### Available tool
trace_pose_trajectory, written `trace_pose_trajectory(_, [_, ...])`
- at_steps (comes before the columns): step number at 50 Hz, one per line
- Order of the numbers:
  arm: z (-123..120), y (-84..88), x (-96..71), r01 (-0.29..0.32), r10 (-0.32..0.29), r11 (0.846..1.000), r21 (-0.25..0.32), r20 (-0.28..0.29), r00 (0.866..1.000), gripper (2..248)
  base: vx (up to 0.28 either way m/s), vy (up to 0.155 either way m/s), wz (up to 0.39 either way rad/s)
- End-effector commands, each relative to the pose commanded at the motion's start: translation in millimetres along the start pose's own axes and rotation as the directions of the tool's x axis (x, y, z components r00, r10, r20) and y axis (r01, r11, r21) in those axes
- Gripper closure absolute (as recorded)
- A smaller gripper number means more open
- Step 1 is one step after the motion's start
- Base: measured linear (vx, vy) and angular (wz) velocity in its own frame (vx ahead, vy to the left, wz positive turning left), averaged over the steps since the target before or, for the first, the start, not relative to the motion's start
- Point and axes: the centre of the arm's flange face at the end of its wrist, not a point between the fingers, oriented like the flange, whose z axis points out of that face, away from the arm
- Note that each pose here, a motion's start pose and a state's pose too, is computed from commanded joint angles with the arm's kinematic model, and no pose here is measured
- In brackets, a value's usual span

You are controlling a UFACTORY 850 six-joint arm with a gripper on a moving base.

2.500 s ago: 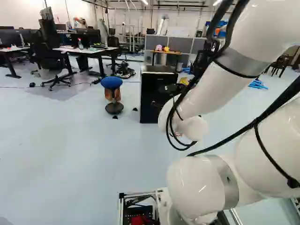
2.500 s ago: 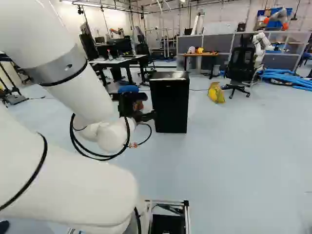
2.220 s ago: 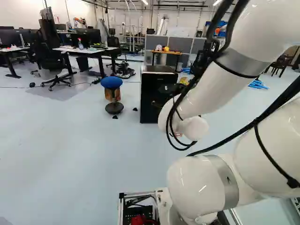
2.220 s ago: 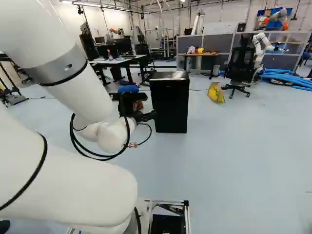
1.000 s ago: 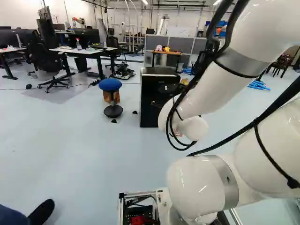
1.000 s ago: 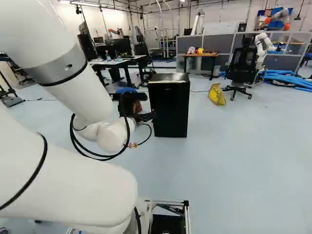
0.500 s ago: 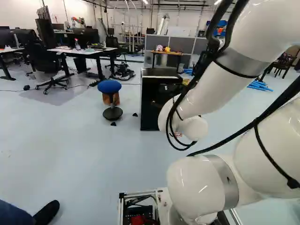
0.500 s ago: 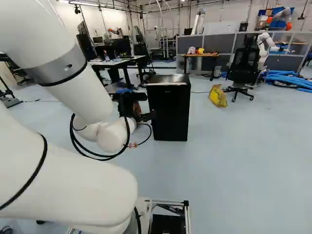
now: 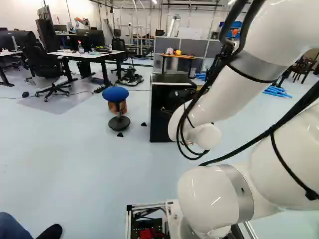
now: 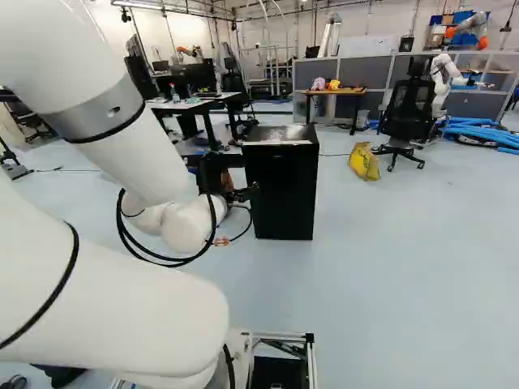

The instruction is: Grab a drink from the fridge

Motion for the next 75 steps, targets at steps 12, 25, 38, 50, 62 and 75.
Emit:
trace_pose_trajectory(12, [0.0, 0.0, 0.0, 0.000, 0.000, 1.000, 0.000, 0.000, 1.000, 3, 0.139, 0.035, -0.013])
trace_pose_trajectory(25, [0.0, 0.0, 0.0, 0.000, 0.000, 1.000, 0.000, 0.000, 1.000, 3, 0.143, 0.041, -0.016])
trace_pose_trajectory(38, [0.0, 0.0, 0.0, 0.000, 0.000, 1.000, 0.000, 0.000, 1.000, 3, 0.143, 0.054, -0.019])
trace_pose_trajectory(50, [0.0, 0.0, 0.0, 0.000, 0.000, 1.000, 0.000, 0.000, 1.000, 3, 0.149, 0.066, -0.021])
trace_pose_trajectory(62, [0.0, 0.0, 0.0, 0.000, 0.000, 1.000, 0.000, 0.000, 1.000, 3, 0.130, 0.054, -0.106])
trace_pose_trajectory(75, [0.0, 0.0, 0.0, 0.000, 0.000, 1.000, 0.000, 0.000, 1.000, 3, 0.127, 0.045, -0.178])
